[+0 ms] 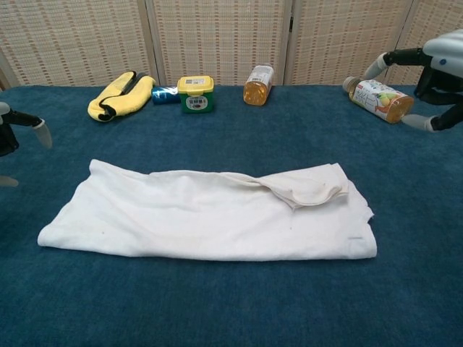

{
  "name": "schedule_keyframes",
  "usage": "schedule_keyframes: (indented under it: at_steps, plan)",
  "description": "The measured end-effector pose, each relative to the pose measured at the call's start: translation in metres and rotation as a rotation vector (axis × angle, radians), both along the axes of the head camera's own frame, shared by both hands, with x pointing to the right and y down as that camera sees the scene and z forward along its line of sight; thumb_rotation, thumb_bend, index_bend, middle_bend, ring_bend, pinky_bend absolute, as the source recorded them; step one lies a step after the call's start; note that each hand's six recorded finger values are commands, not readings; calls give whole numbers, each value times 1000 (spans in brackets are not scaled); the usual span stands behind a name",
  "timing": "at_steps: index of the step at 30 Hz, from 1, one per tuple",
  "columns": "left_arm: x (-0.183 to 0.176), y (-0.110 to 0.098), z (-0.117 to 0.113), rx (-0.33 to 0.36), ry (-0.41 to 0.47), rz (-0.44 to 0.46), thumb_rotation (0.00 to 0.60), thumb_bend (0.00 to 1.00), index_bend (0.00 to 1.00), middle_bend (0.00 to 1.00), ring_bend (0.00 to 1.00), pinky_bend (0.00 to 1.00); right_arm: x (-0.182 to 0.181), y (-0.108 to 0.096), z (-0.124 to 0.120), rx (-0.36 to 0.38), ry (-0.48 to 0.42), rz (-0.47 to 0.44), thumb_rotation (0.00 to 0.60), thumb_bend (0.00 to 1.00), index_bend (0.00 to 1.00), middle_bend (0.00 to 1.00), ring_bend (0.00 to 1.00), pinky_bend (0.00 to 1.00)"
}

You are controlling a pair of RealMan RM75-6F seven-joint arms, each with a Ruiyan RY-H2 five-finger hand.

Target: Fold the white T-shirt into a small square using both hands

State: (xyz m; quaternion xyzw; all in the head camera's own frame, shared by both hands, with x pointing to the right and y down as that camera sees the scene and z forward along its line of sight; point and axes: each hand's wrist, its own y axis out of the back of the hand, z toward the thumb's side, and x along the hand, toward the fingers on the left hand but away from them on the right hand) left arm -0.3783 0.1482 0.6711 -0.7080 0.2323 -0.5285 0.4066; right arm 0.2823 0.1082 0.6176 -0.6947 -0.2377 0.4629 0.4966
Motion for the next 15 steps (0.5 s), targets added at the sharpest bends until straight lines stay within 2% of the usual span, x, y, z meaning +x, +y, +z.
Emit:
schedule_keyframes:
  at_steps: [6, 15]
  plan:
    - [12, 0, 8, 91, 29, 167, 600, 162, 407, 937, 855, 970, 20, 13, -15, 11, 17, 35, 600, 329, 173, 948, 990, 1000]
    - [23, -4, 28, 184, 10, 348, 600, 157, 414, 937, 854, 967, 34, 28, -24, 9, 30, 63, 600, 329, 173, 950, 990, 1000]
